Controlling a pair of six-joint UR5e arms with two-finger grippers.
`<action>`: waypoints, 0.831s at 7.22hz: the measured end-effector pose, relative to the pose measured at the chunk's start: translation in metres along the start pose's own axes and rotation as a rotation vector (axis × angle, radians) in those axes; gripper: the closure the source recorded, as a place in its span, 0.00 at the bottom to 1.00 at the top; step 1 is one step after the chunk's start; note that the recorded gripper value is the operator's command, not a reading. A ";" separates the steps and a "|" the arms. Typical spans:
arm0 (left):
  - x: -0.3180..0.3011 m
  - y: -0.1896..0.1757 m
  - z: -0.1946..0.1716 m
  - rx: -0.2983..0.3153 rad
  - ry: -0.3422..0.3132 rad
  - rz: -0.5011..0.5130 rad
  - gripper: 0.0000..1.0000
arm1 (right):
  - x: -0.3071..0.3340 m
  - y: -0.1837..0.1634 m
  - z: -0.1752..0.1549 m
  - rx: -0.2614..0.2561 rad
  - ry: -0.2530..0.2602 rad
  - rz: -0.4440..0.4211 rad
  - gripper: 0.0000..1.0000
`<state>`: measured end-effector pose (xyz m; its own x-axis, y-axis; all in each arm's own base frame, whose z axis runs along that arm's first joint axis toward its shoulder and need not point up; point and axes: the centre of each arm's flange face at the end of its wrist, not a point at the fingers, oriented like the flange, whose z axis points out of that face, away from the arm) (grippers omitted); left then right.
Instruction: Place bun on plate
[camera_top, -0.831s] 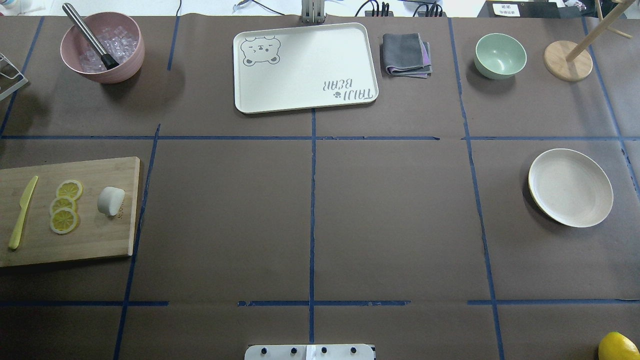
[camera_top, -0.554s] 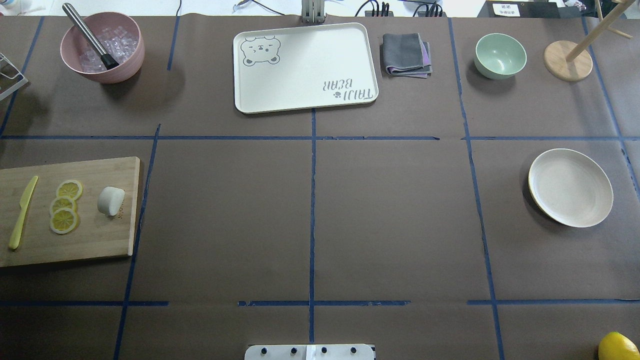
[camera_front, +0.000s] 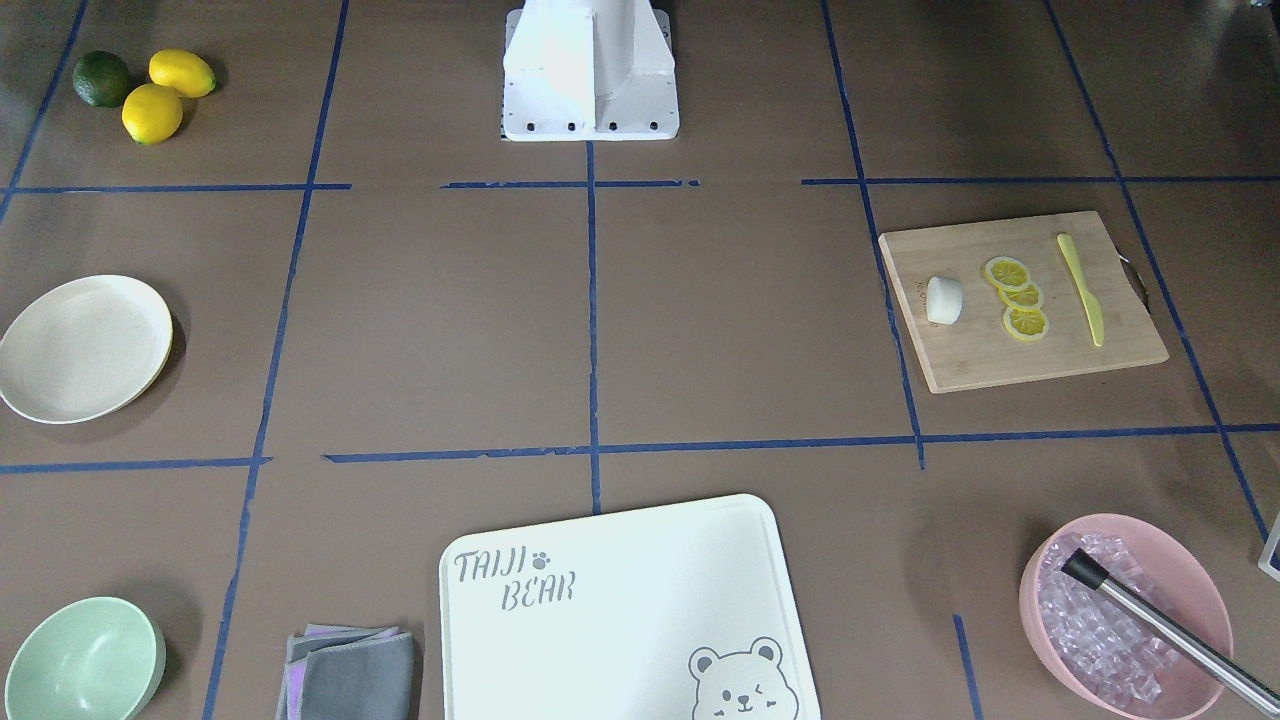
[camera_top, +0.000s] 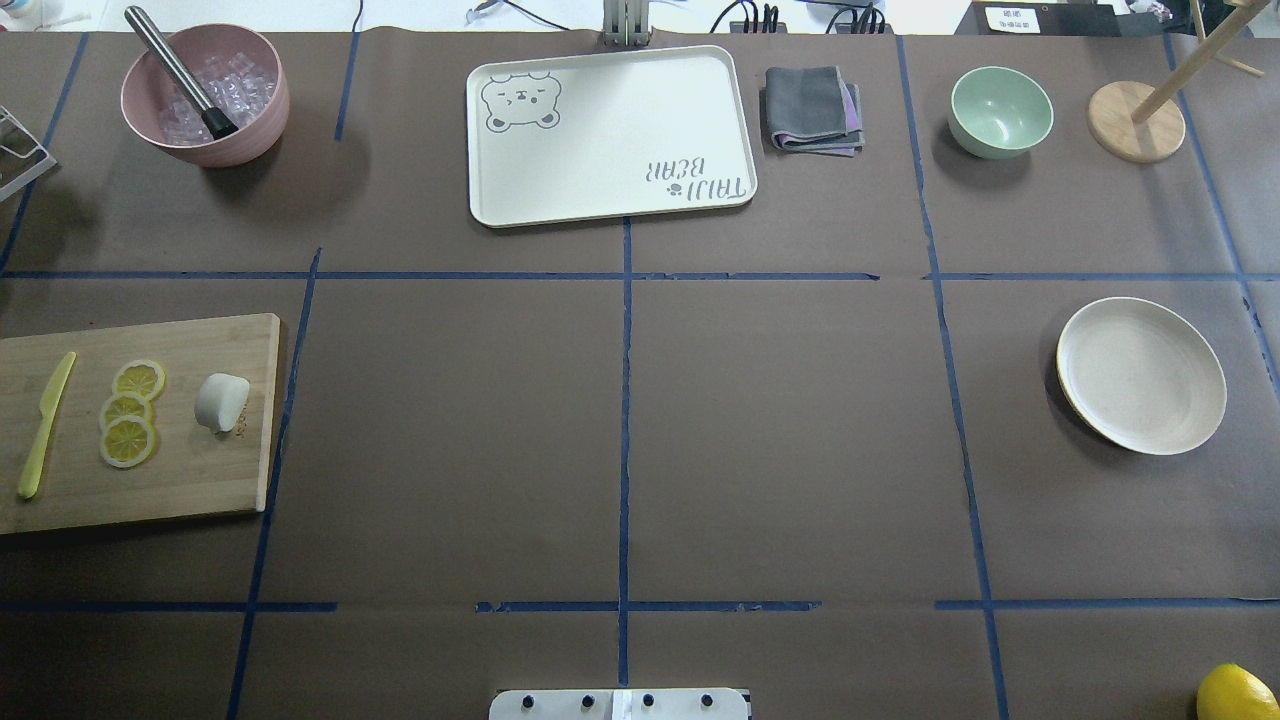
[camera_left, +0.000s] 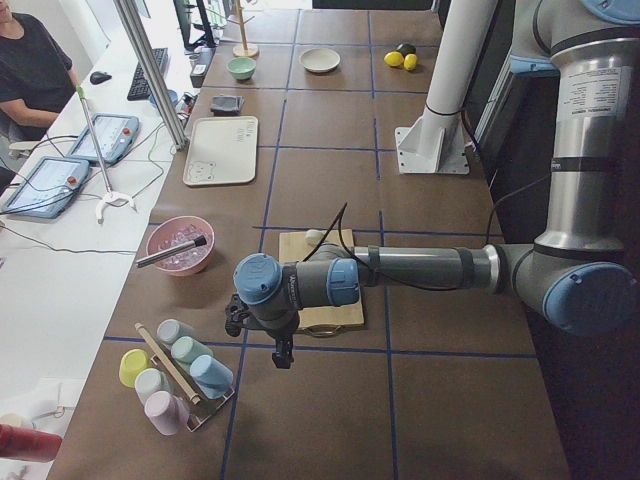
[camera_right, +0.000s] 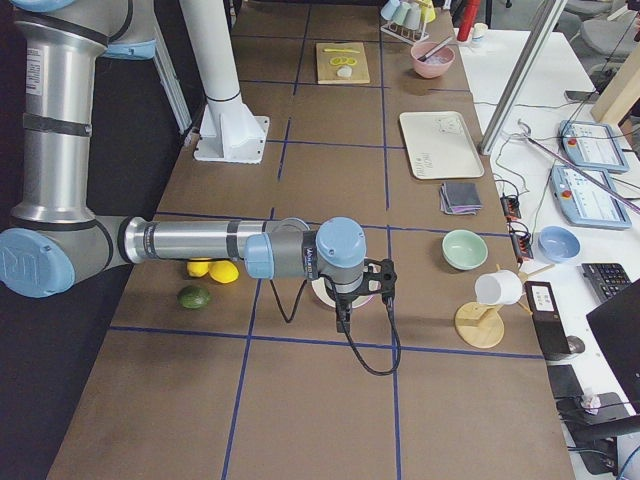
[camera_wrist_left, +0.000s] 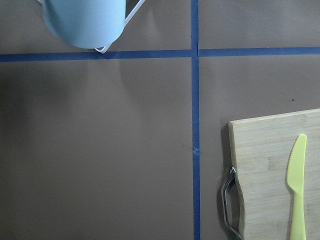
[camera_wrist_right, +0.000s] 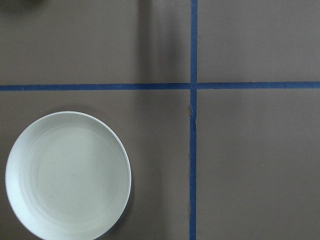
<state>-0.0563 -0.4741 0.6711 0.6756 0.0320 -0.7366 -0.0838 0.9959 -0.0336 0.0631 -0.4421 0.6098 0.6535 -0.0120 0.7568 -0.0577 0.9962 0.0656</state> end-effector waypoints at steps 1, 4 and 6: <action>0.000 0.000 0.000 0.001 0.000 0.001 0.00 | -0.014 -0.017 -0.007 0.017 -0.003 -0.029 0.00; 0.001 0.000 0.000 0.001 0.000 0.002 0.00 | -0.043 -0.055 0.005 0.015 -0.008 -0.063 0.00; 0.001 0.000 -0.001 0.003 0.000 0.005 0.00 | -0.048 -0.064 0.040 0.025 -0.022 -0.042 0.00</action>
<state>-0.0563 -0.4742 0.6696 0.6752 0.0374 -0.7367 -0.0851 0.9960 -0.0275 0.0059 -0.5092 0.5952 0.6386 -0.0556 0.7675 -0.0498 0.9923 0.1134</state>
